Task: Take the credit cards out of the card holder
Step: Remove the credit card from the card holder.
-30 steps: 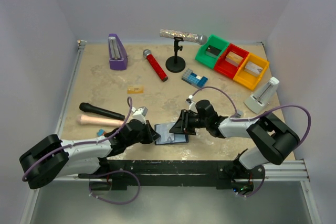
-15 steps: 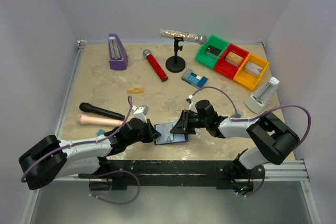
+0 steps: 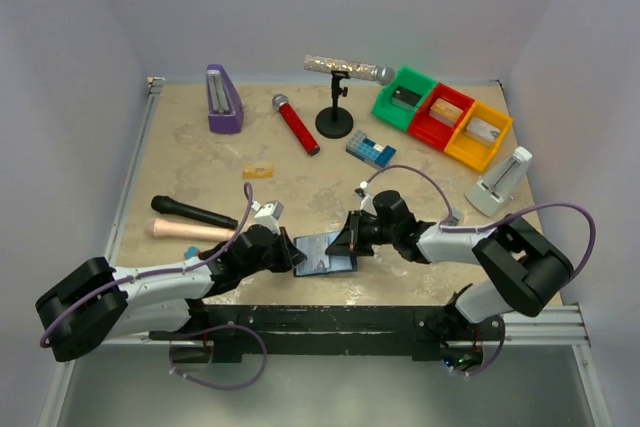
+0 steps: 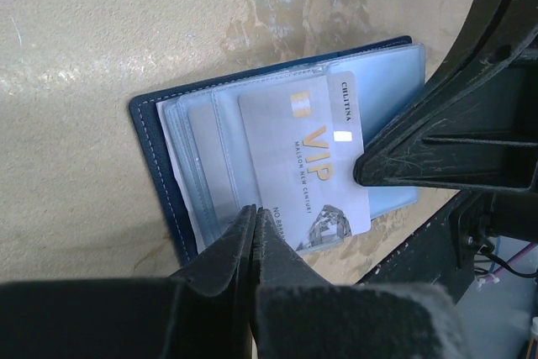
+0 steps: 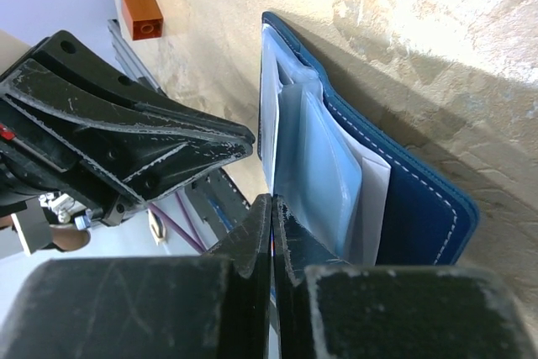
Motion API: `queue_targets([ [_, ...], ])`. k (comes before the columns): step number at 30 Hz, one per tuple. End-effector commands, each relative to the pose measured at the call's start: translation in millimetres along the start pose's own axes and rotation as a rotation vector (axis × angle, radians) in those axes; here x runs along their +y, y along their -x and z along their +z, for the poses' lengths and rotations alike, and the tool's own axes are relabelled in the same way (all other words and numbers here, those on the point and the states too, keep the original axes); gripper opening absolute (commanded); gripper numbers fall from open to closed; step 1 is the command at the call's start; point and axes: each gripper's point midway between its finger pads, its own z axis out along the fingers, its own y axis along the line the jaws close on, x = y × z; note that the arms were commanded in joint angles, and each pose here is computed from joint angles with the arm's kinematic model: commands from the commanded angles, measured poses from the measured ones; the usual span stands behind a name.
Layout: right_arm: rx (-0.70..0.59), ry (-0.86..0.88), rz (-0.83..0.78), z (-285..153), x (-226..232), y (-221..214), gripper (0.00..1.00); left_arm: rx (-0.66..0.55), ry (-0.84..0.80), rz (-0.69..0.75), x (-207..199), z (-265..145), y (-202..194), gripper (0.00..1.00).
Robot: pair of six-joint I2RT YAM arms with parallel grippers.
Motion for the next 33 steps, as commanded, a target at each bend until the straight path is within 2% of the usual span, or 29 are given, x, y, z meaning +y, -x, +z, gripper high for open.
queue_targets([
  [1,-0.031,0.043,-0.047,-4.0,18.6,7.9,0.0,-0.036,-0.025,0.021,-12.2,0.5,12.4,0.0],
  [16,-0.061,-0.052,-0.057,-22.2,2.3,5.8,0.0,-0.055,0.003,0.018,-3.3,-3.5,13.4,0.0],
  [27,-0.116,-0.088,-0.187,-65.8,26.5,10.1,0.0,-0.176,-0.039,0.035,-28.1,-30.8,55.9,0.0],
  [30,-0.103,-0.078,-0.244,-77.9,36.4,6.9,0.0,-0.222,-0.058,0.046,-38.0,-44.2,72.4,0.09],
  [32,-0.061,-0.036,-0.313,-86.7,51.9,1.1,0.0,-0.263,-0.096,0.062,-49.3,-56.2,85.4,0.2],
  [33,-0.035,-0.019,-0.351,-91.5,58.3,-2.8,0.0,-0.291,-0.121,0.07,-55.3,-63.3,92.8,0.3],
])
